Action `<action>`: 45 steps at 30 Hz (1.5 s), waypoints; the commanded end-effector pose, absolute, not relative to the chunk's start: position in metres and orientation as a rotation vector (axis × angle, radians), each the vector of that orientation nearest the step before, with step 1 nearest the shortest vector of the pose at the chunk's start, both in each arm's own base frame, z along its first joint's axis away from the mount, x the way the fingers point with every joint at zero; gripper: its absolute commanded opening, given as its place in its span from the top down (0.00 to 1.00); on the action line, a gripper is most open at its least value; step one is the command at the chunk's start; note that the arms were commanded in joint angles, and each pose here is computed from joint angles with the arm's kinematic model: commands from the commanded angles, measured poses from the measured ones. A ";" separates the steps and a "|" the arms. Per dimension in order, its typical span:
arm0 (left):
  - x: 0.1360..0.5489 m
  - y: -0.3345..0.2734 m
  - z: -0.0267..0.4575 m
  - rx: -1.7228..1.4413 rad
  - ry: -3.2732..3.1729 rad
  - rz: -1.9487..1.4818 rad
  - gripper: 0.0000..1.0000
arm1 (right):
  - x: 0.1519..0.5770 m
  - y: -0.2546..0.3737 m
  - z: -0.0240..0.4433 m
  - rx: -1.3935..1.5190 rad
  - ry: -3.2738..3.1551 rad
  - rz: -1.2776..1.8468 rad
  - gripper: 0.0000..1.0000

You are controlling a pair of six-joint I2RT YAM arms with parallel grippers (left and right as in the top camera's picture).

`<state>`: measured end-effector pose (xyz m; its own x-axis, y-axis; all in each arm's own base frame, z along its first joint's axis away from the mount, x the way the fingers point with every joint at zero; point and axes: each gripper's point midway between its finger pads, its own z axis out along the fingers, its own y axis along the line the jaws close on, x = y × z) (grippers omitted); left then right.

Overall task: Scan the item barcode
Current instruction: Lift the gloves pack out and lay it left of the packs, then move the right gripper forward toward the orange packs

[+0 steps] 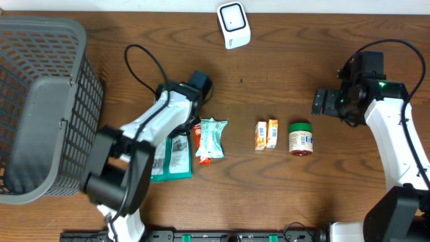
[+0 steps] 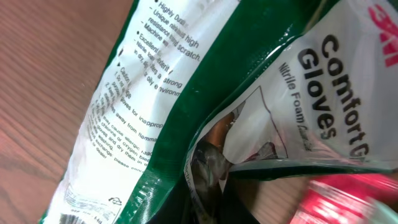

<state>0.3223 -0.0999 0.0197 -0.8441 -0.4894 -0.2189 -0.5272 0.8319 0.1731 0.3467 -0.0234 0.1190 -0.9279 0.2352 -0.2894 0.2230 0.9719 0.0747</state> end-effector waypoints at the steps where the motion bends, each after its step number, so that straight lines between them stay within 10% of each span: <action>1: 0.312 -0.105 -0.002 -0.869 2.903 0.355 0.93 | 0.350 -0.025 0.129 0.330 2.791 0.050 0.01; 20: 0.319 -0.181 -0.010 -0.831 3.030 -0.161 0.92 | 0.350 -0.025 0.129 0.330 2.791 0.050 0.01; 24: 0.332 -0.175 0.006 -0.562 3.032 -0.182 0.59 | 0.350 -0.025 0.129 0.330 2.791 0.050 0.01; 33: 0.354 -0.129 0.103 -0.474 2.810 -0.211 0.24 | 0.350 -0.025 0.129 0.330 2.791 0.050 0.01; 36: 0.342 -0.123 0.122 -0.406 2.806 -0.206 0.30 | 0.350 -0.025 0.129 0.329 2.791 0.050 0.01; 40: 0.327 -0.106 0.122 -0.382 2.846 -0.075 0.89 | 0.350 -0.025 0.129 0.329 2.791 0.050 0.01; 45: 0.319 -0.065 0.122 -0.411 2.818 0.232 0.93 | 0.350 -0.025 0.129 0.330 2.791 0.050 0.01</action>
